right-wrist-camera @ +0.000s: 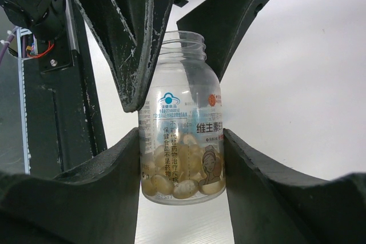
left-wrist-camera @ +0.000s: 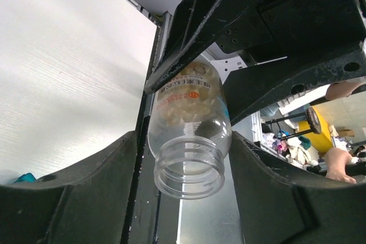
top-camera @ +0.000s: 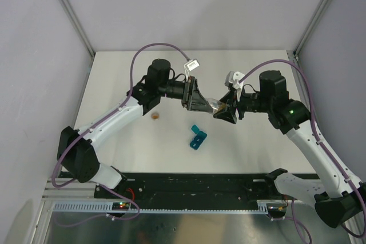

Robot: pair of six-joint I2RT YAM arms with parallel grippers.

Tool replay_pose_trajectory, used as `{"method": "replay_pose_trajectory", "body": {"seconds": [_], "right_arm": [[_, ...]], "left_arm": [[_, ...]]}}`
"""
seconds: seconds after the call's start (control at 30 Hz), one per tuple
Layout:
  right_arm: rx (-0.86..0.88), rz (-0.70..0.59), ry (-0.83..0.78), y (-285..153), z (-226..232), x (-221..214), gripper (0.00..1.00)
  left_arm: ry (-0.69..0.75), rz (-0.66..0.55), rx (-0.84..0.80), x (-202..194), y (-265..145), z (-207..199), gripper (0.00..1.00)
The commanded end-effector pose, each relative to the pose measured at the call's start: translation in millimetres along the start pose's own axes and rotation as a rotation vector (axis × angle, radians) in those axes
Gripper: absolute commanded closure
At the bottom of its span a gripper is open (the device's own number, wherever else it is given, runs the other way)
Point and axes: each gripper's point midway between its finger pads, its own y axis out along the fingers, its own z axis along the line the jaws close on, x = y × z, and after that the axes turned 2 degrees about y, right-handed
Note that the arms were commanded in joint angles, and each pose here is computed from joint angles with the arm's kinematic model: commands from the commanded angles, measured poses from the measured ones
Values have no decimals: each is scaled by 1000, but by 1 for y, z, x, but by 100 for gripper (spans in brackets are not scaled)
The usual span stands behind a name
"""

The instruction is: Sort the pills into containers

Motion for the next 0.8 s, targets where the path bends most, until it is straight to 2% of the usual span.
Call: {"method": "replay_pose_trajectory", "body": {"seconds": [0.0, 0.13, 0.17, 0.27, 0.3, 0.37, 0.5, 0.77], "right_arm": [[3, -15, -28, 1, 0, 6, 100], [12, -4, -23, 3, 1, 2, 100], [13, -4, -24, 2, 1, 3, 100], [12, -14, -28, 1, 2, 5, 87], [9, -20, -29, 0, 2, 7, 83], [4, -34, -30, -2, 2, 11, 70], [6, -56, -21, -5, 3, 16, 55], [39, -98, -9, -8, 6, 25, 38]], "left_arm": [[56, -14, -34, 14, 3, -14, 35], [56, -9, -44, 13, 4, -15, 54], [55, -7, -48, 13, 4, -16, 62], [57, -1, -68, 12, 4, -19, 89], [54, 0, -73, 11, 4, -19, 95], [53, 0, -90, 10, 3, -21, 99], [67, -8, -131, 8, 1, -30, 100], [77, -33, -174, 10, -3, -43, 100]]}}
